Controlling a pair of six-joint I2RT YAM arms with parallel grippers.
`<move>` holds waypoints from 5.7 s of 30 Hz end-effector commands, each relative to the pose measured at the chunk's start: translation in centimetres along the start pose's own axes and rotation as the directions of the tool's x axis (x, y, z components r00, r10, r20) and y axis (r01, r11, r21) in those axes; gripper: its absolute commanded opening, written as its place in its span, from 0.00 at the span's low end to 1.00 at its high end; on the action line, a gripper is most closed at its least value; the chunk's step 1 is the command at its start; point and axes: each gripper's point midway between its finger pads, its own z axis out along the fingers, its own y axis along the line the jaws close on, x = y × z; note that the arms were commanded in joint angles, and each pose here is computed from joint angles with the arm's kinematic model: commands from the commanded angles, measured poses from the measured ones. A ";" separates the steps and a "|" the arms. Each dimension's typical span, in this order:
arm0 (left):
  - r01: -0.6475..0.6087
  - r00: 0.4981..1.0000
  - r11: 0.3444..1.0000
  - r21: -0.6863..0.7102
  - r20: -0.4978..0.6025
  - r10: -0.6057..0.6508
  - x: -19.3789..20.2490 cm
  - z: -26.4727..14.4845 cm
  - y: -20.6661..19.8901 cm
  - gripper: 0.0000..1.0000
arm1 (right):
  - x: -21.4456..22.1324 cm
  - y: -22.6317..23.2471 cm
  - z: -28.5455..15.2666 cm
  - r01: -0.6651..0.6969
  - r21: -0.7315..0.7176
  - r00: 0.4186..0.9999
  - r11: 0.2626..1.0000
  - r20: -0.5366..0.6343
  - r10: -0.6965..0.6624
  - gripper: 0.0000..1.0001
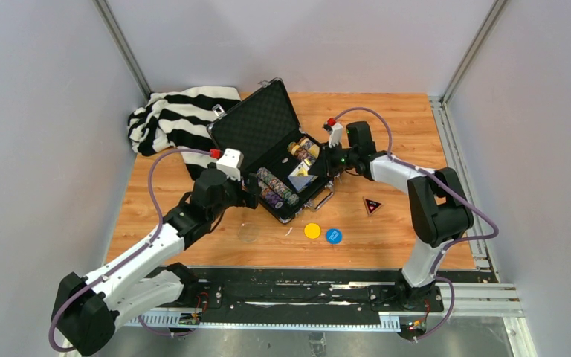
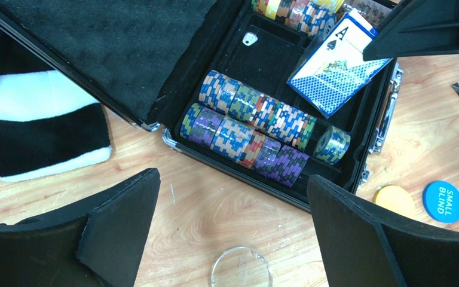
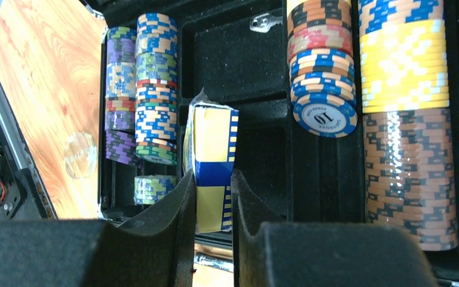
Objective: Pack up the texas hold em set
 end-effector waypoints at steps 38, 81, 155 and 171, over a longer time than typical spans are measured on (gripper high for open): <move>-0.002 1.000 0.999 0.052 0.014 0.001 -0.2 0.8 -0.9 0.98 | -0.7 -2.5 -4.8 0.052 0.302 0.997 0.952 -0.075 -0.030 0.53; 0.032 0.999 0.998 -0.049 0.000 -0.032 0.9 -0.3 1.1 0.98 | -5.6 2.2 5.6 0.219 0.234 0.972 0.947 -0.138 -0.191 0.01; 0.314 0.949 0.936 -0.159 0.047 -0.310 3.0 2.6 2.0 0.92 | 3.8 -5.0 -11.6 -0.016 0.690 0.999 0.724 -0.016 0.038 0.58; 0.469 0.883 0.818 -0.332 0.172 -0.436 3.0 4.1 7.6 0.17 | -1.1 -8.6 -9.5 -0.191 0.632 0.982 0.751 0.116 0.152 0.35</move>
